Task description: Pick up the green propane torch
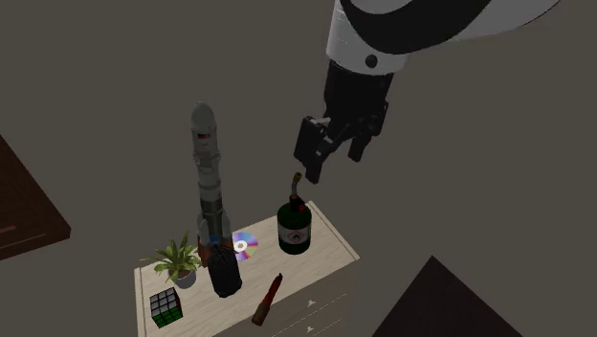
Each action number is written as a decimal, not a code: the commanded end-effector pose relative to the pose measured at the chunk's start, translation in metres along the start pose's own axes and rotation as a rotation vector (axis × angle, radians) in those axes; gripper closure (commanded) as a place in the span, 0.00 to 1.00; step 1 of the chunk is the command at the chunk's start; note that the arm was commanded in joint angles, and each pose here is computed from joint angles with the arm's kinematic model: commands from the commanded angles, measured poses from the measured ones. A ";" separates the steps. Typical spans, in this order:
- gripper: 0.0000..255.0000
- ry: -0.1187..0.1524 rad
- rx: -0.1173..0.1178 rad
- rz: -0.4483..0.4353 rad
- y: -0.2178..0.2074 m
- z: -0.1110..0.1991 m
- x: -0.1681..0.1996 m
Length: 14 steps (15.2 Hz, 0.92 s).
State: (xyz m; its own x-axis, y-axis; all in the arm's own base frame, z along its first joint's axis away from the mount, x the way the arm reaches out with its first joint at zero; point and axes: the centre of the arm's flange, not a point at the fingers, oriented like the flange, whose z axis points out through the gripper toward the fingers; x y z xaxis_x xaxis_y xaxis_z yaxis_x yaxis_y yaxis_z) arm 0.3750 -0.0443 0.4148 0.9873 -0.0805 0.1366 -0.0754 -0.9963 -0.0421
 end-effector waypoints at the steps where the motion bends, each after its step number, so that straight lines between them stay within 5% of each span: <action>1: 0.00 0.020 -0.004 0.005 0.008 0.024 0.009; 14: 0.00 0.126 -0.026 0.038 0.055 0.168 0.073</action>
State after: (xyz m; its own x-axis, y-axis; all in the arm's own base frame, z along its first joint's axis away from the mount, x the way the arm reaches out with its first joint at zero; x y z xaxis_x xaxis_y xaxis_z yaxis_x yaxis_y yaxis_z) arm 0.4601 -0.0944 0.2683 0.9612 -0.1172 0.2495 -0.1138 -0.9931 -0.0283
